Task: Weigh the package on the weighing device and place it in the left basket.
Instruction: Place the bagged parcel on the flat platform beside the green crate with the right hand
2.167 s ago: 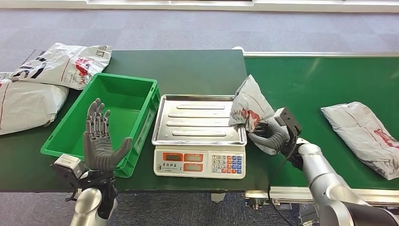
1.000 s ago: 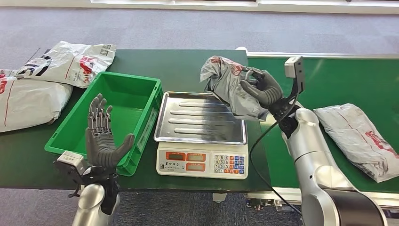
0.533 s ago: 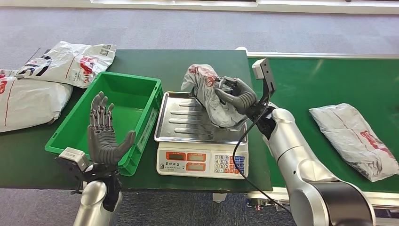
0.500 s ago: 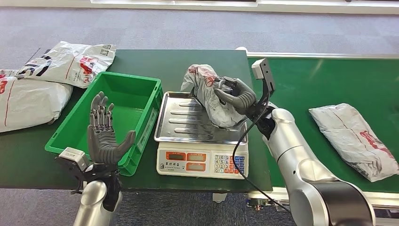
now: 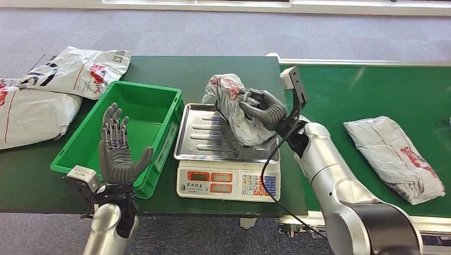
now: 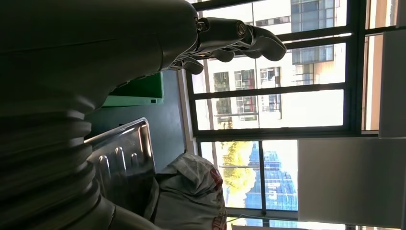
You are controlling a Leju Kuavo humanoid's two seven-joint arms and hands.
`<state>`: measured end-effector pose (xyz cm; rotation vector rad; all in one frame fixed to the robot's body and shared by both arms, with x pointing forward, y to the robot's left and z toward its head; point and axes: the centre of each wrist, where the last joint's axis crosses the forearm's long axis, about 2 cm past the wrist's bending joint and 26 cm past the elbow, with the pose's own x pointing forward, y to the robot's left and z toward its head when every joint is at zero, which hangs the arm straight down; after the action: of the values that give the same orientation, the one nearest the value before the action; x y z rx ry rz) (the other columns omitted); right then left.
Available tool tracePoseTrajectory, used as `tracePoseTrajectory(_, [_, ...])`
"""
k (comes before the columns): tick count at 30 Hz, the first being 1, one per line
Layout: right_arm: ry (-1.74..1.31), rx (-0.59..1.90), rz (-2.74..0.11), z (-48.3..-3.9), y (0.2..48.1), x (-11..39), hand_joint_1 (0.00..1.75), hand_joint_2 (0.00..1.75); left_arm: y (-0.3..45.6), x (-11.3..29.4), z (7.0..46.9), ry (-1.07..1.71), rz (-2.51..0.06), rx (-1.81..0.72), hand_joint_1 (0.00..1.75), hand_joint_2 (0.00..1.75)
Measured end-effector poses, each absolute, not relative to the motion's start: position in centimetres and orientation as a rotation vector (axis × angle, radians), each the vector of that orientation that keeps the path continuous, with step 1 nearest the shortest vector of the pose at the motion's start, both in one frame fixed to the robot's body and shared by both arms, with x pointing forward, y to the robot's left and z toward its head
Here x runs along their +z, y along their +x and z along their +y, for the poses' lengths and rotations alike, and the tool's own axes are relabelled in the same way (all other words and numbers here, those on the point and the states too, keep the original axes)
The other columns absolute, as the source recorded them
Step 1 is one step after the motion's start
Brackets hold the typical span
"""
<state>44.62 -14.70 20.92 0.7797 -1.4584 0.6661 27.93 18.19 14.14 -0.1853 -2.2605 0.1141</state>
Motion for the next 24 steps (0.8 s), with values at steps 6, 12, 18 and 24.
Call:
tracePoseTrajectory(6, [0.839,0.695,-1.408,-11.5,43.6,20.9,1.75,1.75,27.9,14.4,18.2,-0.169,-2.264,0.137,0.0,1.75])
tracePoseTrajectory(12, [0.961,0.662,-1.388,-8.6,42.4,21.2,1.75,1.75,27.6,14.7,18.4,-0.15,-2.277,0.156,0.0,1.75])
tracePoseTrajectory(18, [1.062,0.605,-1.445,-7.6,41.7,20.8,1.75,1.75,27.5,14.9,18.5,-0.149,-2.288,0.161,0.0,1.75])
tracePoseTrajectory(24, [1.054,0.634,-1.442,-7.4,41.5,20.7,1.75,1.75,27.6,15.2,18.5,-0.15,-2.298,0.163,0.0,1.75])
